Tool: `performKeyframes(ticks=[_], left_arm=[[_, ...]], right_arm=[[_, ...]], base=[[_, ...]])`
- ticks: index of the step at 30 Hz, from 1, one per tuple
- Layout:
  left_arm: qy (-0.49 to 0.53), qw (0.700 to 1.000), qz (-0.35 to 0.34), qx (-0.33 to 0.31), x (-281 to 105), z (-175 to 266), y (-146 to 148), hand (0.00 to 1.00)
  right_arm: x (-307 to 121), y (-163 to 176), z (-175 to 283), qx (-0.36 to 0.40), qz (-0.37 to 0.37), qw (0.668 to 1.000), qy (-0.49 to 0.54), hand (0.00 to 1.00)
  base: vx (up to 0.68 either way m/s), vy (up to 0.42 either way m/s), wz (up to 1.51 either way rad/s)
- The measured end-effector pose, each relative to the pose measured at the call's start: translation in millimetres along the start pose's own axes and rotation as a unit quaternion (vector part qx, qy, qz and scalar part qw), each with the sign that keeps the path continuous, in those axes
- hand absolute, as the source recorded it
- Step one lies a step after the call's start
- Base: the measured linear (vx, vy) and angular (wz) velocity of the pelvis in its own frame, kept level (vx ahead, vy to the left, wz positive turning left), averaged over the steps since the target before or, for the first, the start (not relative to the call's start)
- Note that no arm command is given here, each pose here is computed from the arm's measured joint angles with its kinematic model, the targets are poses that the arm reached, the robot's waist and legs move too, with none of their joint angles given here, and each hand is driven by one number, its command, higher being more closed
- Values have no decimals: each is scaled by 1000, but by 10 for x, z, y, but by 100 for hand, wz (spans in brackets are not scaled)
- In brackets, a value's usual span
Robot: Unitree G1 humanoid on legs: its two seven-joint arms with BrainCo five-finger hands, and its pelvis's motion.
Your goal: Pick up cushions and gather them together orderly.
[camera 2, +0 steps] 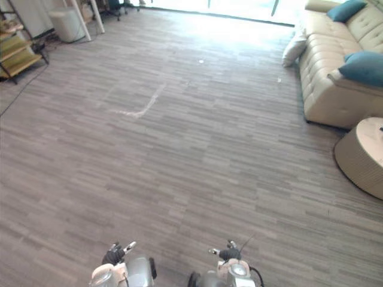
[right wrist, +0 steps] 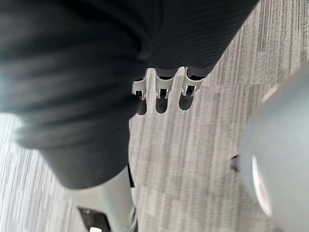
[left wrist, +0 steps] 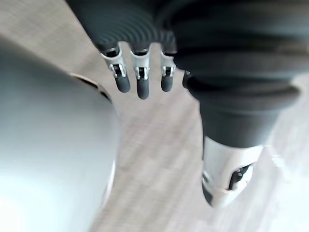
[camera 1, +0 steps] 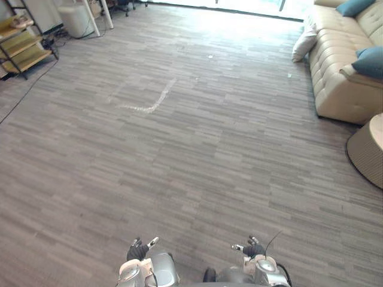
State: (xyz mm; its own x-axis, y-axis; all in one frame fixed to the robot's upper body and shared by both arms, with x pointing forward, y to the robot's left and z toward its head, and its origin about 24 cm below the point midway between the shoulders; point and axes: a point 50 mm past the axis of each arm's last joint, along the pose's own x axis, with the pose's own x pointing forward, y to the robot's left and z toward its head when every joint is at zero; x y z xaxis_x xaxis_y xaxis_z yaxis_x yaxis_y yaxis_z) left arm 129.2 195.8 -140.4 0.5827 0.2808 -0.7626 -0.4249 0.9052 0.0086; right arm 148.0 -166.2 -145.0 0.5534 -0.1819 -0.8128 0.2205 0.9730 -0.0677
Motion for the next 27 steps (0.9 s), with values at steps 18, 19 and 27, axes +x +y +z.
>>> performKeyframes(ticks=[18, 19, 27], left_arm=[[34, 998, -5, 42, 42, -74, 31, 0], [33, 998, -12, 51, 39, -77, -6, 0], [66, 997, -22, 35, -58, -303, -131, 0]], right_arm=[[-32, -187, -35, 17, -33, 999, -19, 0], [-33, -233, -51, 20, -39, 999, -15, 0], [-6, -460, 41, 1, -56, 998, -23, 0]], base=[[637, 204, -19], [726, -52, 54], [836, -188, 17]])
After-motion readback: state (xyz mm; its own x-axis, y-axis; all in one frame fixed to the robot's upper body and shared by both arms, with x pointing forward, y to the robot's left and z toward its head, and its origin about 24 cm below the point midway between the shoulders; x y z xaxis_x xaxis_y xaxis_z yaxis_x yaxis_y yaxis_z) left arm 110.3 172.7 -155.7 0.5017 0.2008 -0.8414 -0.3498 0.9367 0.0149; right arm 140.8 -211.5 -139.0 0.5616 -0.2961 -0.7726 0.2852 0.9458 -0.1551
